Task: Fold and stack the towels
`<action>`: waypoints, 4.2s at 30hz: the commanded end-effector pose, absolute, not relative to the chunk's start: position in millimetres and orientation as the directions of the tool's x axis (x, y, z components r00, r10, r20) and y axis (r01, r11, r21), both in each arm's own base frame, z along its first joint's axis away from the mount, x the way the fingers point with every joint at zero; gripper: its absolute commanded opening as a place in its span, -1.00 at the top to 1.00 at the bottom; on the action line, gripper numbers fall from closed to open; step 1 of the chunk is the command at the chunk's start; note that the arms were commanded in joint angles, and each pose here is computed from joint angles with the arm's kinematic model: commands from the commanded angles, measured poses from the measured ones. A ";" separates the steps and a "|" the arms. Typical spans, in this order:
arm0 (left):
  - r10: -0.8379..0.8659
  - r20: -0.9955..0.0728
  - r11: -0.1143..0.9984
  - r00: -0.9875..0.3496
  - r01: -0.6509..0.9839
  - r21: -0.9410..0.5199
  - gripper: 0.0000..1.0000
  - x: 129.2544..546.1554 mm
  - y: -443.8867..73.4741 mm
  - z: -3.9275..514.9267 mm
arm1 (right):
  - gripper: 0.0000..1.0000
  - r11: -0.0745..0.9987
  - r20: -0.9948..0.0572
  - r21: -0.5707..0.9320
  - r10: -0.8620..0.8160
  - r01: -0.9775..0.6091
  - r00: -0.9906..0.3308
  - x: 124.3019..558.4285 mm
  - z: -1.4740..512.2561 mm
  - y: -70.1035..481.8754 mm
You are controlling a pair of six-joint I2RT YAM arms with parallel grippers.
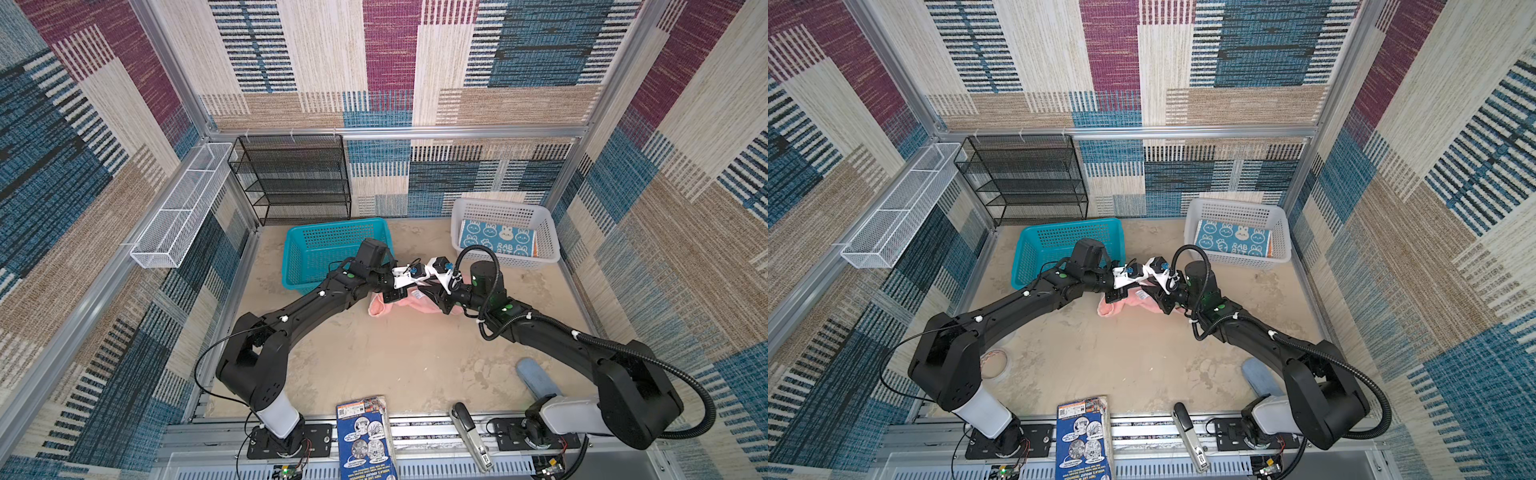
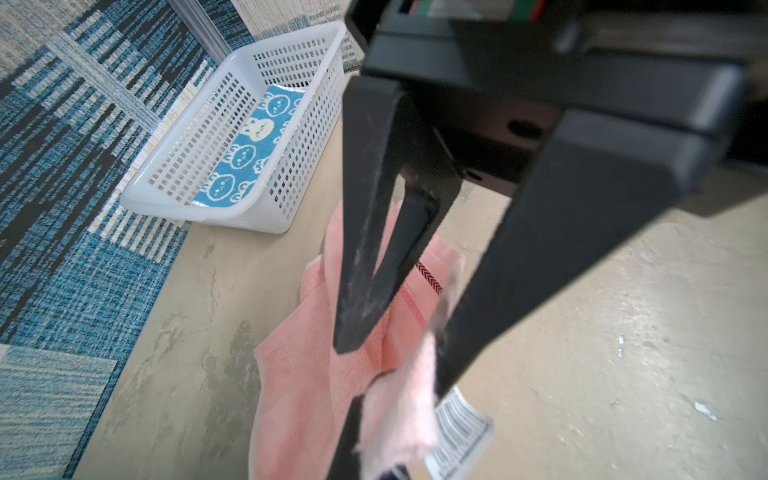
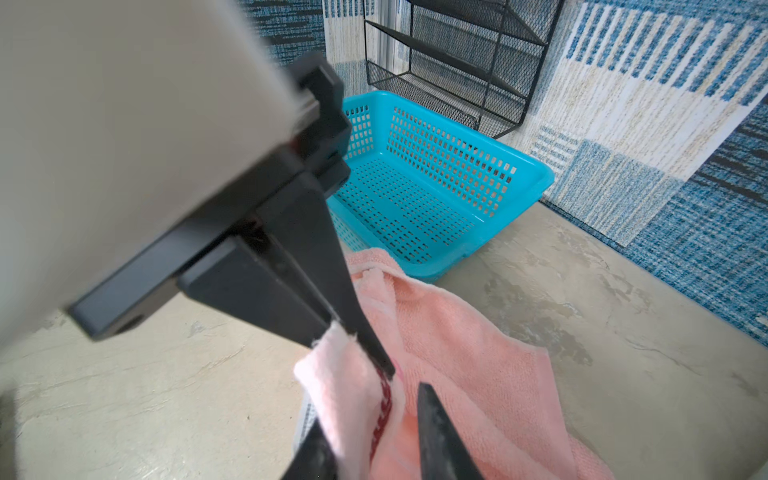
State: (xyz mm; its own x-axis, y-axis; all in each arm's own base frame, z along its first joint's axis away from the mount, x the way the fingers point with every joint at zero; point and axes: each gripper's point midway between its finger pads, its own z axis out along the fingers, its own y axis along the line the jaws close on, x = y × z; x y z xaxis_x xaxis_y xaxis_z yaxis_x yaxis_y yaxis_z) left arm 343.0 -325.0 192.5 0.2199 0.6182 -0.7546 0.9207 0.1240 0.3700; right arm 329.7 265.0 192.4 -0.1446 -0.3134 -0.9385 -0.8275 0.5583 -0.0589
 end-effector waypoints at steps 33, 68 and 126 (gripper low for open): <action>0.489 -0.845 0.744 -0.216 0.609 0.275 1.00 433.7 -205.3 245.9 | 0.43 0.787 -0.773 0.093 -0.329 -0.609 -0.543 366.2 85.7 199.9; 0.135 -0.988 0.785 -0.074 0.617 0.061 1.00 401.0 -219.8 393.0 | 1.00 0.987 -0.954 -0.150 -0.161 -0.060 -0.252 440.1 371.1 111.9; -0.243 -0.805 0.709 0.542 0.665 0.234 1.00 173.4 -160.4 674.1 | 1.00 0.892 -0.779 -0.232 0.068 -0.387 0.623 185.2 718.8 103.9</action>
